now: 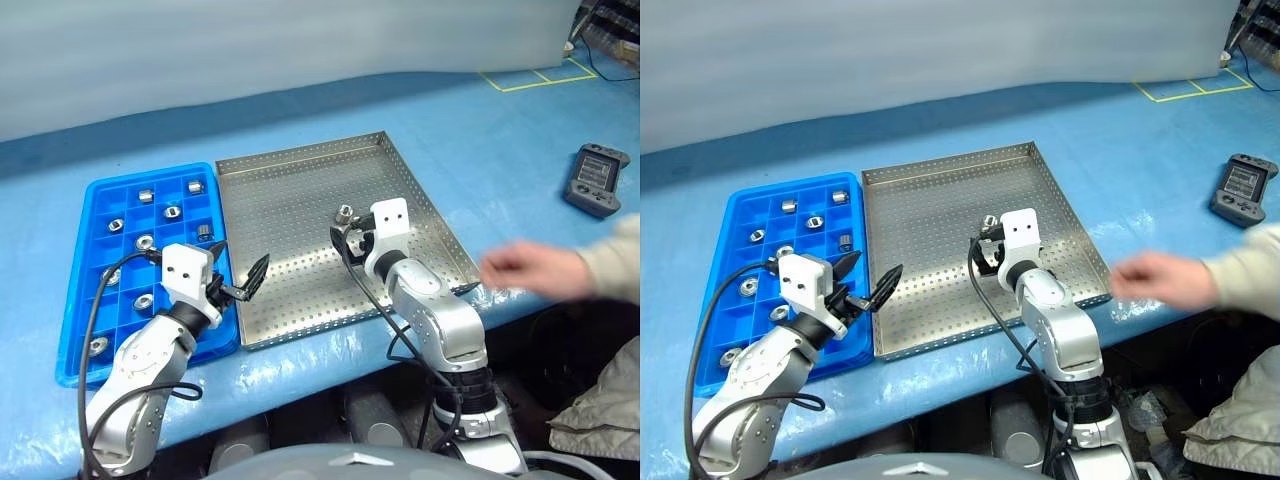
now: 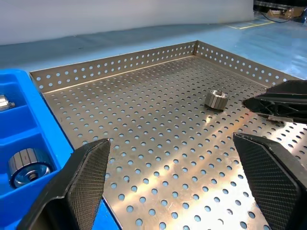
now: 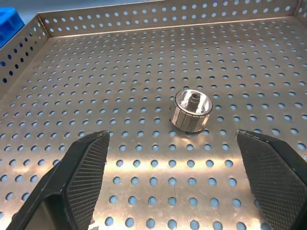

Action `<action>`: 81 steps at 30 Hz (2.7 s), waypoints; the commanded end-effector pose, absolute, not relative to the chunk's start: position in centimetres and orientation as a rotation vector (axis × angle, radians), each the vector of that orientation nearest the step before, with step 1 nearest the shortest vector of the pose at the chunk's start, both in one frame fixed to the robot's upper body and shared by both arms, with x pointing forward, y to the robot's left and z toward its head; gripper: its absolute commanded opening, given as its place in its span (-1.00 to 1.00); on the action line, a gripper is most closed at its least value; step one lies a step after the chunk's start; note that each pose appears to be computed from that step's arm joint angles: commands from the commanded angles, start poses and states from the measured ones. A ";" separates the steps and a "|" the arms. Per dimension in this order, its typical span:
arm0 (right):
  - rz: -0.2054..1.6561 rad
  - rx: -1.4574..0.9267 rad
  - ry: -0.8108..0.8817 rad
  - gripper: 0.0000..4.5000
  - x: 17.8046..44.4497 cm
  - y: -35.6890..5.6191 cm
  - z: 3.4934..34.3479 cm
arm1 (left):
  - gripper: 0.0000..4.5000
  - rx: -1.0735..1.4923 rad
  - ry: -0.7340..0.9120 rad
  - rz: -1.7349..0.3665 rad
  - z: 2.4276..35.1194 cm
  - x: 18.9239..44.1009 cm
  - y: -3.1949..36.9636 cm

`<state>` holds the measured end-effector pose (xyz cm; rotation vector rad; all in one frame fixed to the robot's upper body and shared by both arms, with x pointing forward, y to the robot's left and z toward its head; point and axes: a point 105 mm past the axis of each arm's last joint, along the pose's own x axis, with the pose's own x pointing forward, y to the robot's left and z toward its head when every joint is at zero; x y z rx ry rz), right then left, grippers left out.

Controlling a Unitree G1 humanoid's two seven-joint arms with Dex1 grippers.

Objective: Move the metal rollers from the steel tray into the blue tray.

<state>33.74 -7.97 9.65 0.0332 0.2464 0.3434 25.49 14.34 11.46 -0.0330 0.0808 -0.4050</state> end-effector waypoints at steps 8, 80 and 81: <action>0.347 0.039 0.166 0.98 35.8 -7.4 11.1 | 1.00 -0.026 -0.004 -0.386 13.3 25.0 14.4; 0.339 0.001 0.126 0.98 38.0 -5.6 12.4 | 1.00 -0.052 0.001 -0.406 13.0 24.8 13.5; 0.340 0.001 0.127 0.98 38.0 -5.6 12.3 | 1.00 -0.052 0.001 -0.406 13.0 24.8 13.5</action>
